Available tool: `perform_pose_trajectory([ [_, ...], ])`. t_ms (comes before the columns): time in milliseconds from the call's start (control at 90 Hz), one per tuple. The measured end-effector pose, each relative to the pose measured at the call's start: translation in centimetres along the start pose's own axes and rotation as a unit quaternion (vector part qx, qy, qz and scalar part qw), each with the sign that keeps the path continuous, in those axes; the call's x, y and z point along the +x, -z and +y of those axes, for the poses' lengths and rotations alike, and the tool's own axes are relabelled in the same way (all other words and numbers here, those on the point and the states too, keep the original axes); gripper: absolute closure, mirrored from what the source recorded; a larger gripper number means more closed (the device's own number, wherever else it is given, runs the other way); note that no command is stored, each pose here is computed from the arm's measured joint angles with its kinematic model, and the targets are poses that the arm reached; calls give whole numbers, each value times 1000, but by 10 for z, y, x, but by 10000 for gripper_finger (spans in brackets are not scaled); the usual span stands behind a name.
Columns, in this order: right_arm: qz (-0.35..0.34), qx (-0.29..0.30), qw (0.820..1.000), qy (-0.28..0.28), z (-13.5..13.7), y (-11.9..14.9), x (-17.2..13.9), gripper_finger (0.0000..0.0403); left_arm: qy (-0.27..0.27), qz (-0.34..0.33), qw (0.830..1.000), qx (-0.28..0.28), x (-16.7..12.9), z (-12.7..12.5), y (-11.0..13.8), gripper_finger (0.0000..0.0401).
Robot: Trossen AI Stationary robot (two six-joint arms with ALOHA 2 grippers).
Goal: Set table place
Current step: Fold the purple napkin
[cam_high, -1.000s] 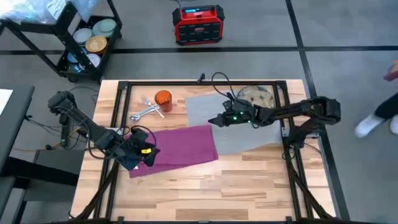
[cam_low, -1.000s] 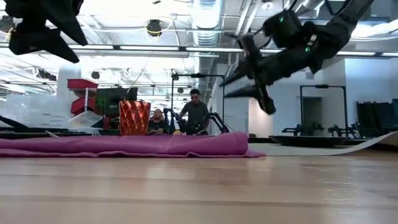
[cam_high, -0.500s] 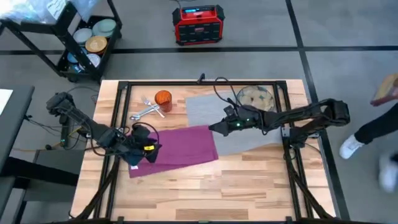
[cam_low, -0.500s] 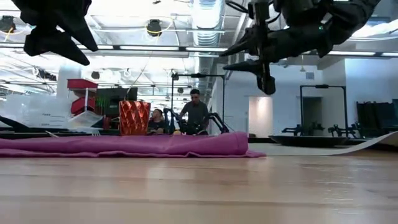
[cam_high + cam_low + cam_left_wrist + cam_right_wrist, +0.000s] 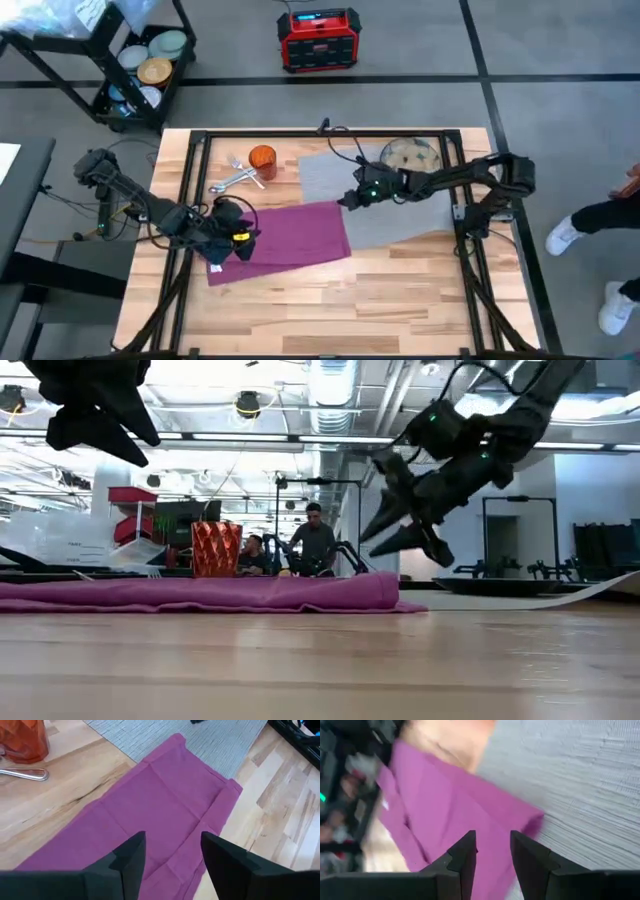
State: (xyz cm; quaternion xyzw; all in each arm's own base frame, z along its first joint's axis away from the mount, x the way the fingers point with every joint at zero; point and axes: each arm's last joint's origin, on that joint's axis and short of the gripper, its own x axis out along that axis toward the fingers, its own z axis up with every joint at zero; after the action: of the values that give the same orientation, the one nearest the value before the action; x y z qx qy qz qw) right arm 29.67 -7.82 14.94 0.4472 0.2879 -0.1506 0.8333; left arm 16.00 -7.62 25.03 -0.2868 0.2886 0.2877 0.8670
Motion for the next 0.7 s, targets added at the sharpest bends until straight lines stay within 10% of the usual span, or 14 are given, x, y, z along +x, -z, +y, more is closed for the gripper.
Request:
perform_pose_trajectory([
  [300,109,-349,929,59,32,-21,-14,296,-8,4,1000,27,0,2,1,228],
  [700,183,-466,864,50,39,-20,16,259,-16,11,999,41,0,4,2,228],
])
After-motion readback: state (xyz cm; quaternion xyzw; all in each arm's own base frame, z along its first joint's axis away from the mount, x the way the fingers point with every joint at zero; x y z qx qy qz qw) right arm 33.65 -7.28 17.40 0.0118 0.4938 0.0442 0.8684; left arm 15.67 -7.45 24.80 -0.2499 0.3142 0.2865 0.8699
